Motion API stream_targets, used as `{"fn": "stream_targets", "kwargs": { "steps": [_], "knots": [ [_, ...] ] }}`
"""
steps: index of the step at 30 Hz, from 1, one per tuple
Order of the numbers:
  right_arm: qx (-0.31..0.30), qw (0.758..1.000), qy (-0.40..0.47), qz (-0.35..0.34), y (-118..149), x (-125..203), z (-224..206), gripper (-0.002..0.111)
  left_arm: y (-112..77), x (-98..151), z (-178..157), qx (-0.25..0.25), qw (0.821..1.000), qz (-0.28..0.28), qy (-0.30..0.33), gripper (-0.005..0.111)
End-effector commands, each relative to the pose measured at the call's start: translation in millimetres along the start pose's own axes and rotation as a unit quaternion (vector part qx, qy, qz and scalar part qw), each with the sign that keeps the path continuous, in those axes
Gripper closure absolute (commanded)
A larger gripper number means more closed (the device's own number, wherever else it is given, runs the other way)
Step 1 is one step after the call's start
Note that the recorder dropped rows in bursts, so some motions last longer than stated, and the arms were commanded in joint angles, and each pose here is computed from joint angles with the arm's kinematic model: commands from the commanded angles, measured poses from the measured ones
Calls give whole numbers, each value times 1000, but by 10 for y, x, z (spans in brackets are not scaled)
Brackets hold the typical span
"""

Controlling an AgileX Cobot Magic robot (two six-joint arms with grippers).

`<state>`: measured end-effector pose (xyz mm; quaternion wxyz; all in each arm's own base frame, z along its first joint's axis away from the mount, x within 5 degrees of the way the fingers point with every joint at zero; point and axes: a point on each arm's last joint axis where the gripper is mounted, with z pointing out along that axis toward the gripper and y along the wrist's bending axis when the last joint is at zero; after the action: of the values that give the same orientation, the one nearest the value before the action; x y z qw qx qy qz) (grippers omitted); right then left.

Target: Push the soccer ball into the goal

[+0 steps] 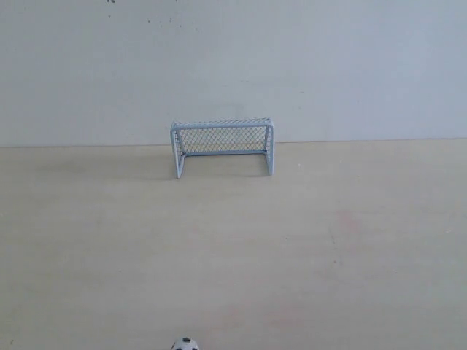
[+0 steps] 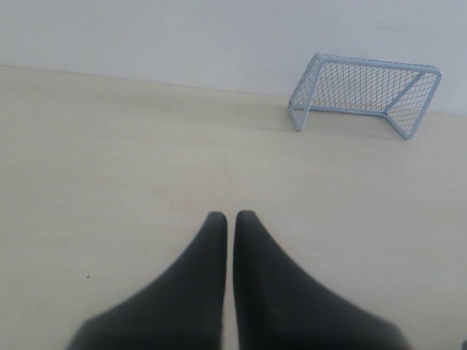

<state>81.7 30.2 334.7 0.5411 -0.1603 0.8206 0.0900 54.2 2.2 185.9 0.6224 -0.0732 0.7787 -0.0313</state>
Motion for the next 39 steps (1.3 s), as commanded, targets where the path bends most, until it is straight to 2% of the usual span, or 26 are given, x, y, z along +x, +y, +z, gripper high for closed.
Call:
{"fn": "stream_targets", "kwargs": {
  "steps": [1,10,22,33,37,39],
  "knots": [
    [45,997,-51,21,-36,25,-237,109,1,4,2,0,1000,1,-3,102],
    [107,987,-118,33,-17,82,-541,109,1,4,2,0,1000,1,-3,102],
    [106,969,-218,45,129,232,-949,109,1,4,2,0,1000,1,-3,102],
    [87,966,-233,72,154,218,-960,109,1,4,2,0,1000,1,-3,102],
    [81,953,-273,101,83,268,-718,109,1,4,2,0,1000,1,-3,102],
    [85,946,-280,141,-2,476,-422,109,1,4,2,0,1000,1,-3,102]
  ]
}}
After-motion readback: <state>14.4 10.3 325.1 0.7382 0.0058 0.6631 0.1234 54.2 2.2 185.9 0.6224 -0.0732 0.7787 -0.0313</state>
